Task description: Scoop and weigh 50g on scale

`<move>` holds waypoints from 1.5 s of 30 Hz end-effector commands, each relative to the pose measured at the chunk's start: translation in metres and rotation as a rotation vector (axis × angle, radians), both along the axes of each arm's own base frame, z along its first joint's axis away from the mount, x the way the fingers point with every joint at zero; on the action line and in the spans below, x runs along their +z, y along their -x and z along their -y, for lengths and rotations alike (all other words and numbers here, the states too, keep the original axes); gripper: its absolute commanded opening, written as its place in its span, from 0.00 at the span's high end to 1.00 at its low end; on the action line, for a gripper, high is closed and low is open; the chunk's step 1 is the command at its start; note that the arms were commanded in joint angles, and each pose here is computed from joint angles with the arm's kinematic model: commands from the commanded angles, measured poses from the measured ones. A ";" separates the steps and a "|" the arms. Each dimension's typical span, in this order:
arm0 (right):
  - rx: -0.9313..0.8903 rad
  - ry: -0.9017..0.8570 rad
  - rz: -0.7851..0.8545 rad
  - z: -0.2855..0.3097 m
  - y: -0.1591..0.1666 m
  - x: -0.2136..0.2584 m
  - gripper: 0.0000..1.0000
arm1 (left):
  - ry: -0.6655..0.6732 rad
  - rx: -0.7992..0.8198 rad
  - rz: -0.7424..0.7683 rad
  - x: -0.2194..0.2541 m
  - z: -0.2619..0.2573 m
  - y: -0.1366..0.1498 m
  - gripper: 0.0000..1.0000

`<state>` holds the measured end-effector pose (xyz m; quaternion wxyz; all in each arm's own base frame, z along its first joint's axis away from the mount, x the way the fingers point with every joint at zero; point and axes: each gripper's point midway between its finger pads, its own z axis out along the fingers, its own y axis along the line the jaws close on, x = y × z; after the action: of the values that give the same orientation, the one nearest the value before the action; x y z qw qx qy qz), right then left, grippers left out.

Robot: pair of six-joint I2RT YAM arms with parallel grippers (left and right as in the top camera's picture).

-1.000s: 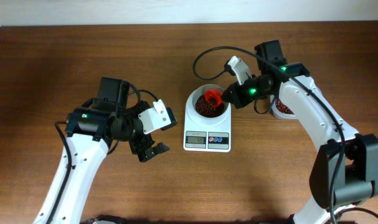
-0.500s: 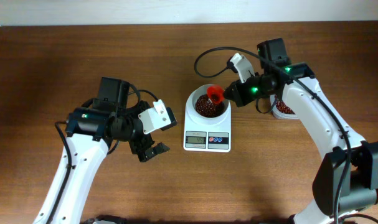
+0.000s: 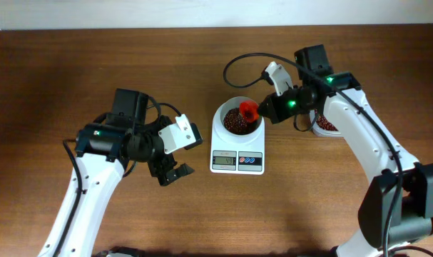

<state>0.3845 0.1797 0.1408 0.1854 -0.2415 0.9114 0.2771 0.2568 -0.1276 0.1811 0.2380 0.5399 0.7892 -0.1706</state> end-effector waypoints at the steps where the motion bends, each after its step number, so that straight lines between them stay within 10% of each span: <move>1: 0.006 -0.035 0.033 -0.006 -0.001 0.018 0.96 | 0.014 -0.022 0.006 0.001 0.003 0.002 0.01; 33: -0.028 -0.053 0.007 -0.007 -0.002 0.019 0.96 | 0.014 -0.022 0.006 0.001 0.003 0.002 0.01; 45: -0.029 -0.311 -0.035 0.008 -0.003 0.052 0.96 | 0.014 -0.022 0.006 0.001 0.003 0.002 0.01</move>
<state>0.3836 0.1821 0.1678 0.1841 -0.2008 0.8782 0.3932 0.2569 -0.1276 0.1812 0.2381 0.5399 0.7891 -0.1705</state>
